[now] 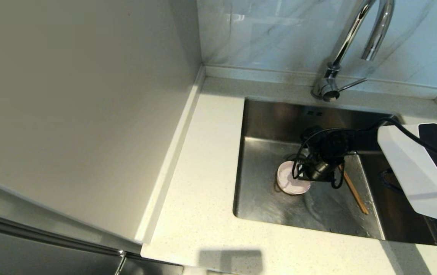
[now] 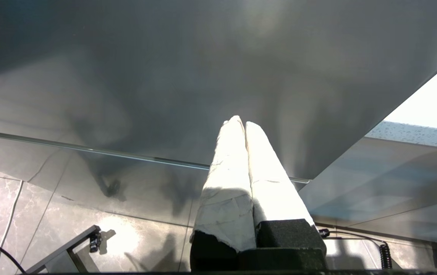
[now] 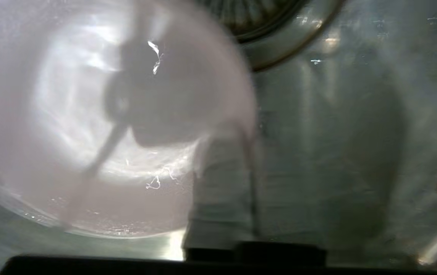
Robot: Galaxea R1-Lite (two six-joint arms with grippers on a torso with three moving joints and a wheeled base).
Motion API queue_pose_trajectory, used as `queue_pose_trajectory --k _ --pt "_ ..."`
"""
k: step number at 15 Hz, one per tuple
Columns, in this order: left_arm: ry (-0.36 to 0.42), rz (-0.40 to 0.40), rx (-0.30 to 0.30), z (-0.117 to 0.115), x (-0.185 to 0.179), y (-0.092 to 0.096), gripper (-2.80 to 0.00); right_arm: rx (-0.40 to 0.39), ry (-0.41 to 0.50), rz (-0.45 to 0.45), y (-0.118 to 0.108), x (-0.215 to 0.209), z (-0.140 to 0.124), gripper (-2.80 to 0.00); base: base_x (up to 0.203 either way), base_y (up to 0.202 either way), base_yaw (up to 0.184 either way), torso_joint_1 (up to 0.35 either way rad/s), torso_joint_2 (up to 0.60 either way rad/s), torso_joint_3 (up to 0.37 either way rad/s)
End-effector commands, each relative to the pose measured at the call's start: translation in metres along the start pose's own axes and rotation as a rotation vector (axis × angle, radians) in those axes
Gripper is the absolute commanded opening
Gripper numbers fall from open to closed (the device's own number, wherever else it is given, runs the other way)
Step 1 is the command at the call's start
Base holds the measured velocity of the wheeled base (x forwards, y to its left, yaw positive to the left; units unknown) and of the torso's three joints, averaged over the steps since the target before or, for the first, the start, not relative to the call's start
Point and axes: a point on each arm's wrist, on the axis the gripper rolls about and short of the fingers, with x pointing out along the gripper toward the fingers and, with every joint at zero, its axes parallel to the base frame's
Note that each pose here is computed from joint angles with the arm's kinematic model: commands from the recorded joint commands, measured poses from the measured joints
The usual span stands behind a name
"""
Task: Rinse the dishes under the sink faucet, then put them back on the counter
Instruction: Put a bowl back to the table from the sink
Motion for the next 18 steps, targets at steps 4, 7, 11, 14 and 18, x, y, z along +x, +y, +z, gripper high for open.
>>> queue_pose_trajectory --k 4,7,11,14,18 --pt "-0.003 0.001 0.0 0.0 0.0 0.0 -2.8 0.0 0.005 -0.004 -0.004 0.0 0.001 -2.8 0.0 0.0 0.0 0.0 0.0 0.0" --pt "-0.003 0.001 0.0 0.0 0.0 0.0 -2.8 0.024 -0.032 -0.015 -0.017 -0.018 0.01 -2.8 0.0 0.0 0.0 0.0 0.0 0.0" --pt "-0.003 0.001 0.0 0.0 0.0 0.0 -2.8 0.038 -0.053 -0.035 -0.043 -0.048 0.013 -2.8 0.0 0.0 0.0 0.0 0.0 0.0" --pt "-0.003 0.001 0.0 0.0 0.0 0.0 -2.8 0.066 -0.065 -0.049 -0.061 -0.069 0.013 -2.8 0.0 0.0 0.0 0.0 0.0 0.0" --pt "-0.003 0.001 0.0 0.0 0.0 0.0 -2.8 0.073 -0.104 -0.08 -0.082 -0.093 0.015 -2.8 0.0 0.0 0.0 0.0 0.0 0.0"
